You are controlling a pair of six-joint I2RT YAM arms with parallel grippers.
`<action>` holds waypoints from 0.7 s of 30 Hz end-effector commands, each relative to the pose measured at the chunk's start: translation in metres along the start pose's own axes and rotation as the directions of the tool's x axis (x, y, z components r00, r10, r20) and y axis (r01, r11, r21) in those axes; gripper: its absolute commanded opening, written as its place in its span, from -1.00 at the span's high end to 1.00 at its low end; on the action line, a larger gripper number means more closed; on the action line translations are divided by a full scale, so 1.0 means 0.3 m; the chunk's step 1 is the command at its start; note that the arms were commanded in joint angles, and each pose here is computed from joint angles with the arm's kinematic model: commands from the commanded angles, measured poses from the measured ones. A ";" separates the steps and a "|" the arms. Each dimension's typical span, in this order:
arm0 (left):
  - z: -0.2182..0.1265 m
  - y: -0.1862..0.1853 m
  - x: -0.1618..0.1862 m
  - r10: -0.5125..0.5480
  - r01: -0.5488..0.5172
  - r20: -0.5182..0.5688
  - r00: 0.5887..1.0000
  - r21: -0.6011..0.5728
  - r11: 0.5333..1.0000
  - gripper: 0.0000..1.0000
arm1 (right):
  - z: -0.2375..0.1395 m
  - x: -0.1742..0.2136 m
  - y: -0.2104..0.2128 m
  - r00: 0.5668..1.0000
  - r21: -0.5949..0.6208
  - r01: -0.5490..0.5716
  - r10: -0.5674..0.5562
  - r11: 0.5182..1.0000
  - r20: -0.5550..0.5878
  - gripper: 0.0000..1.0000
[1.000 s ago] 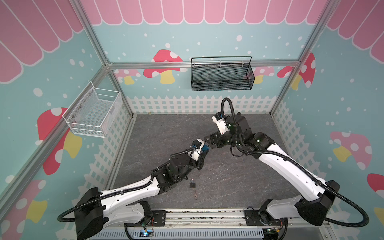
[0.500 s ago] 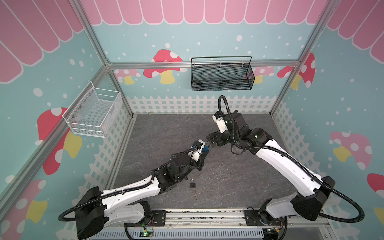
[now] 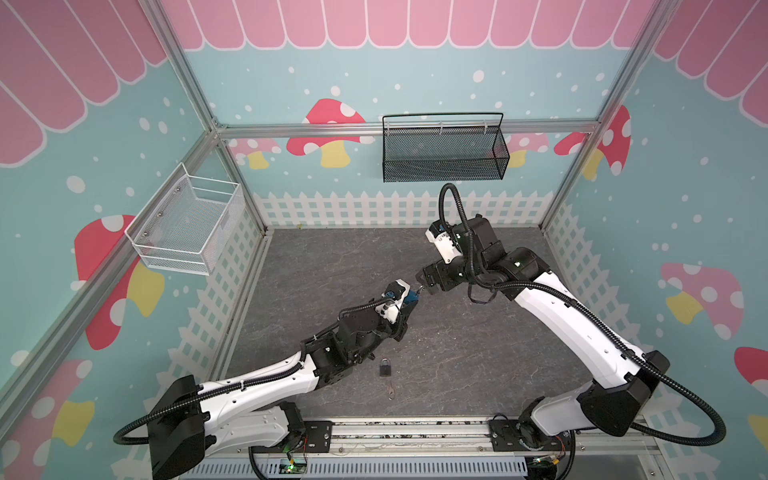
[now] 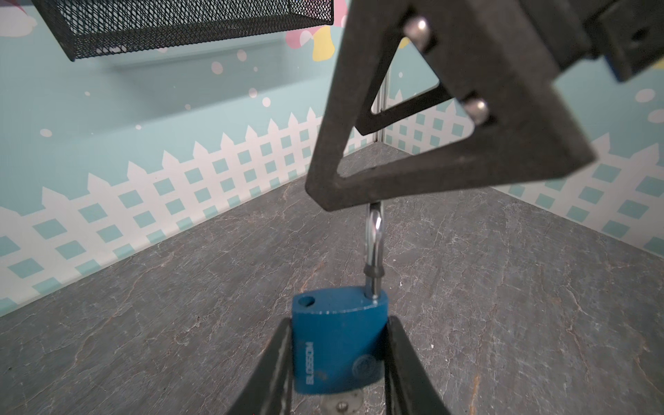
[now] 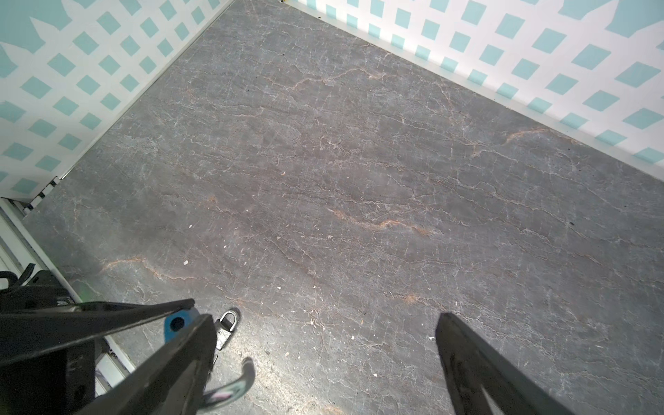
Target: Unlock with the key
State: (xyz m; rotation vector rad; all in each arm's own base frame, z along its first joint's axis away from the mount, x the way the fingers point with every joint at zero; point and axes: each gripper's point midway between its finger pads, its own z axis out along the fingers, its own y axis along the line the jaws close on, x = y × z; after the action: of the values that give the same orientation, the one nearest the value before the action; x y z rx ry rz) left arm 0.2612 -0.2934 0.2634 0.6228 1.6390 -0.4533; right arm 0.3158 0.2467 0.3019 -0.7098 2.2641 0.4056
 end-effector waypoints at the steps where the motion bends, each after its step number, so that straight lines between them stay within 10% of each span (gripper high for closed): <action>1: -0.024 -0.003 -0.073 0.007 -0.008 0.078 0.997 0.011 1.000 1.00 | -0.002 0.029 0.004 0.998 -0.034 0.031 -0.032 0.999 -0.046 -0.97; 21: -0.029 0.053 -0.102 -0.029 0.037 0.093 0.995 -0.082 0.996 1.00 | -0.084 0.089 0.023 1.000 -0.149 -0.014 0.013 0.989 -0.007 -0.98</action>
State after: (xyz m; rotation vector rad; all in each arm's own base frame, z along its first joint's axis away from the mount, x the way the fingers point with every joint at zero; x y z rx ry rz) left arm 0.2666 -0.2838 0.2682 0.5755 1.6360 -0.4036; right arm 0.2954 0.2281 0.2945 -0.7335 2.2939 0.5182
